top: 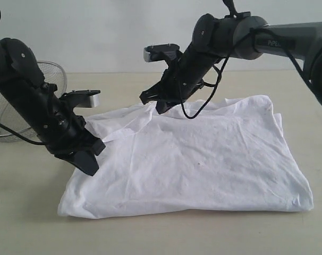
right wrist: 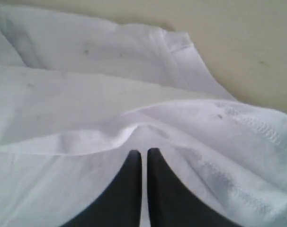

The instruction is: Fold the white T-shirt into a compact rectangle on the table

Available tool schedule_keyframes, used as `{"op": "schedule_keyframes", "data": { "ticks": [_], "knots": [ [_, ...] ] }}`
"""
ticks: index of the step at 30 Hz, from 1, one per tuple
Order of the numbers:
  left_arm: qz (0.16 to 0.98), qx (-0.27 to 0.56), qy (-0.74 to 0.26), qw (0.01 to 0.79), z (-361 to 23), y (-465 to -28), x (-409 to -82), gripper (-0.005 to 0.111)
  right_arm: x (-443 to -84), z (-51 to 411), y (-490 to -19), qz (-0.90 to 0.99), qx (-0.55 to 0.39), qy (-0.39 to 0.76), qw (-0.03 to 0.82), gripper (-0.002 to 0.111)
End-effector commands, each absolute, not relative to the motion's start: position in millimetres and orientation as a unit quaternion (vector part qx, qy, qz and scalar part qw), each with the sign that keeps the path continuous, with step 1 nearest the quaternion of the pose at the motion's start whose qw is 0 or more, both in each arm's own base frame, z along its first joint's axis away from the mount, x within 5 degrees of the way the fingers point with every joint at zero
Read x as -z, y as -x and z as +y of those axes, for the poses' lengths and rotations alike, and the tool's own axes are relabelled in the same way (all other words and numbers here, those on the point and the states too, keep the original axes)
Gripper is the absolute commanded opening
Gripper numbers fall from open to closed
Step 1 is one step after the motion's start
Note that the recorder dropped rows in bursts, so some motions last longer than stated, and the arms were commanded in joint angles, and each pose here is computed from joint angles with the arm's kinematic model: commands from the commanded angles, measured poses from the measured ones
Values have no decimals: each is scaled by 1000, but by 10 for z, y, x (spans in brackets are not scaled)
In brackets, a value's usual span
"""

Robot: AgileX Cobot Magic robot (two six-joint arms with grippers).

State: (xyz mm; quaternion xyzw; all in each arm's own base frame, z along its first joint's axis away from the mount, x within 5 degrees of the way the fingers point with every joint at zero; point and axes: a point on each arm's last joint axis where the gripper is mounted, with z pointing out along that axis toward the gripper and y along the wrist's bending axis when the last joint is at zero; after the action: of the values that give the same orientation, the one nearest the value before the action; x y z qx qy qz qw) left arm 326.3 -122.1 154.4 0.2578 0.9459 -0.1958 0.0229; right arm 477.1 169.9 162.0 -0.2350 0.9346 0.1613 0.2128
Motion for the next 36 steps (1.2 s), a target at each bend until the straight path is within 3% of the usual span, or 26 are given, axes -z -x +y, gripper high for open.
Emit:
{"op": "schedule_keyframes", "data": {
  "ticks": [1,9,19,28,36],
  "knots": [
    [945,201,-256,20,-1247,-3235,-1563,5,-1523,1688,-4744,941,-161,233,186,0],
    [945,201,-256,21,-1247,-3236,-1563,5,-1309,1803,-4713,941,-189,230,160,0],
    [945,201,-256,21,-1247,-3236,-1563,5,-1296,2044,-4719,932,-191,231,206,0],
    [945,201,-256,19,-1247,-3233,-1564,5,-1708,2134,-4978,901,-225,179,325,0],
    [945,201,-256,19,-1247,-3233,-1564,5,-1757,2061,-5001,903,-230,178,315,0]
  ]
}}
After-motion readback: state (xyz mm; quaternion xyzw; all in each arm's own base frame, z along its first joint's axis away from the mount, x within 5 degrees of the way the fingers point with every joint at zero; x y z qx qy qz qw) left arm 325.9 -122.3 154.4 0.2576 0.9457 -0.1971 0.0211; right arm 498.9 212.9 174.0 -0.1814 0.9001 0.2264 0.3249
